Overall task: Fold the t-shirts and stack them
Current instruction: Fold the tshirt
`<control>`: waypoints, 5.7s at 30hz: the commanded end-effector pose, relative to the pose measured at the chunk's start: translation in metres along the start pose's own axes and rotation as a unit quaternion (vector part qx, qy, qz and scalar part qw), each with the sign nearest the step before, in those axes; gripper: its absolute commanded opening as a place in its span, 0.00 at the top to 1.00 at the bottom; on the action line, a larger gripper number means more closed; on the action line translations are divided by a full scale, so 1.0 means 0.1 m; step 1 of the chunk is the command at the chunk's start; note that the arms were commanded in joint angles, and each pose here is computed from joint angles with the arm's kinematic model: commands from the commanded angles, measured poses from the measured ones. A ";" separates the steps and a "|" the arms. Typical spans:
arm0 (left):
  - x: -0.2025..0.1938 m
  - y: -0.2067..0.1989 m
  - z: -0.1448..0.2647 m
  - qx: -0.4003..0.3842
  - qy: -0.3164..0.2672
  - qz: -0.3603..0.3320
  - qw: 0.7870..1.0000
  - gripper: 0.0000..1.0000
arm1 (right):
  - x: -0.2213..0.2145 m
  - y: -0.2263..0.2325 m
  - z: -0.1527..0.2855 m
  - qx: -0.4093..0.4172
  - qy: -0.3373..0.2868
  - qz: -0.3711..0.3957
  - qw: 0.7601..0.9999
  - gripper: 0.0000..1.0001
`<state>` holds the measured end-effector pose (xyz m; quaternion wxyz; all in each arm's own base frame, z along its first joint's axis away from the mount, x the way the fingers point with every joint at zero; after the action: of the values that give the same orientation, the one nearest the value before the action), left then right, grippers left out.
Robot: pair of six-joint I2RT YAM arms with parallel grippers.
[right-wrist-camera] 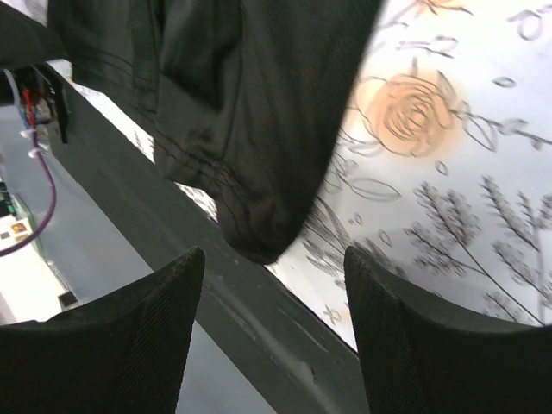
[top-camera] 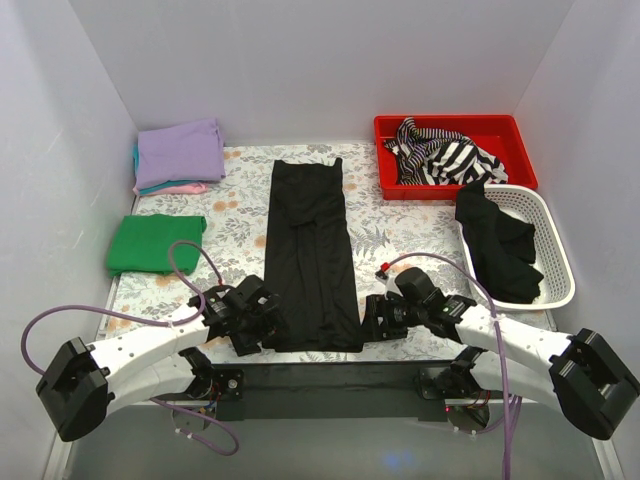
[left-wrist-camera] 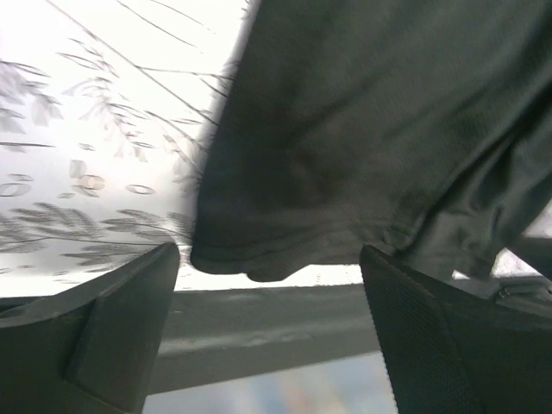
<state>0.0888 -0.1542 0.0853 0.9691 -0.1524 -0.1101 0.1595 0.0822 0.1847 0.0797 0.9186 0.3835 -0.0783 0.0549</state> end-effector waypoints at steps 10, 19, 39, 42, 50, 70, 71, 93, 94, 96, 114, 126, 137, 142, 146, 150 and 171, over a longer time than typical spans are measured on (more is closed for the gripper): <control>-0.21 0.08 -0.11 -0.035 0.056 -0.005 0.998 0.36 | -0.07 0.06 -0.25 0.032 0.006 -0.022 0.999 0.30; -0.24 0.10 -0.19 -0.038 0.065 -0.006 0.997 0.58 | -0.13 0.02 -0.36 0.026 0.020 -0.030 0.999 0.47; -0.06 0.26 -0.01 0.047 -0.011 0.032 0.998 0.48 | -0.07 0.12 -0.37 0.038 0.010 -0.005 0.999 0.36; -0.04 0.32 -0.01 0.071 -0.022 0.059 0.995 0.48 | -0.05 0.14 -0.35 0.037 0.007 0.000 0.999 0.36; 0.03 0.30 -0.11 0.093 -0.040 0.056 0.993 0.48 | -0.02 0.16 -0.31 0.033 -0.004 0.010 0.999 0.35; 0.14 0.06 -0.33 0.033 -0.062 0.008 0.997 0.53 | -0.02 0.07 -0.40 0.002 0.004 -0.008 1.000 0.38; 0.14 0.06 -0.33 0.031 -0.062 0.008 0.998 0.56 | -0.02 0.07 -0.40 0.002 0.004 -0.007 1.000 0.41; 0.31 -0.38 0.34 -0.047 -0.081 -0.030 0.995 1.00 | 0.36 0.70 -0.15 0.078 -0.046 0.099 0.991 0.99; 0.32 -0.40 0.35 -0.046 -0.080 -0.033 0.995 1.00 | 0.39 0.72 -0.16 0.075 -0.046 0.102 0.991 0.99; 0.37 -0.47 0.37 -0.040 -0.084 -0.035 0.995 1.00 | 0.45 0.74 -0.16 0.072 -0.051 0.115 0.989 0.99; 1.36 -0.83 0.30 -0.005 -0.202 -0.041 0.979 1.00 | 1.62 0.85 -0.20 0.039 -0.096 0.157 0.982 0.99; 2.02 -0.94 0.05 0.002 -0.224 -0.056 0.973 1.00 | 2.19 0.77 -0.31 0.036 -0.104 0.150 0.983 0.99; 2.37 -0.89 -0.27 0.015 -0.205 -0.062 0.977 0.86 | 2.54 0.47 -0.44 -0.011 -0.120 0.142 0.983 0.46; 2.65 -0.88 -0.16 0.020 -0.230 -0.060 0.971 0.62 | 2.79 0.57 -0.19 -0.045 -0.180 0.186 0.965 0.43; 2.83 -0.96 0.07 0.023 -0.266 -0.062 0.962 0.55 | 2.80 0.74 -0.01 -0.033 -0.196 0.209 0.957 0.41; 2.84 -1.01 0.27 0.004 -0.281 -0.070 0.957 0.54 | 2.80 0.83 0.17 -0.040 -0.224 0.217 0.949 0.35; 2.18 -1.18 -0.18 -0.198 -0.108 -0.143 0.964 0.55 | 2.50 0.81 -0.36 0.069 -0.092 0.158 0.981 0.39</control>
<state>0.3221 -0.1817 0.1316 0.9269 -0.2735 -0.2546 0.0347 0.3144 0.2656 0.1428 0.8754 0.4074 -0.2091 0.1548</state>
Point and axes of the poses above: each gripper's point midway between its finger pads, its own z axis back along the fingers, its own y axis along the line the jaws close on, x = y × z, the point moved 6 cm from there along z, back along the fingers, and after that the axes turned 8 degrees about -z, right-handed, at the moved point
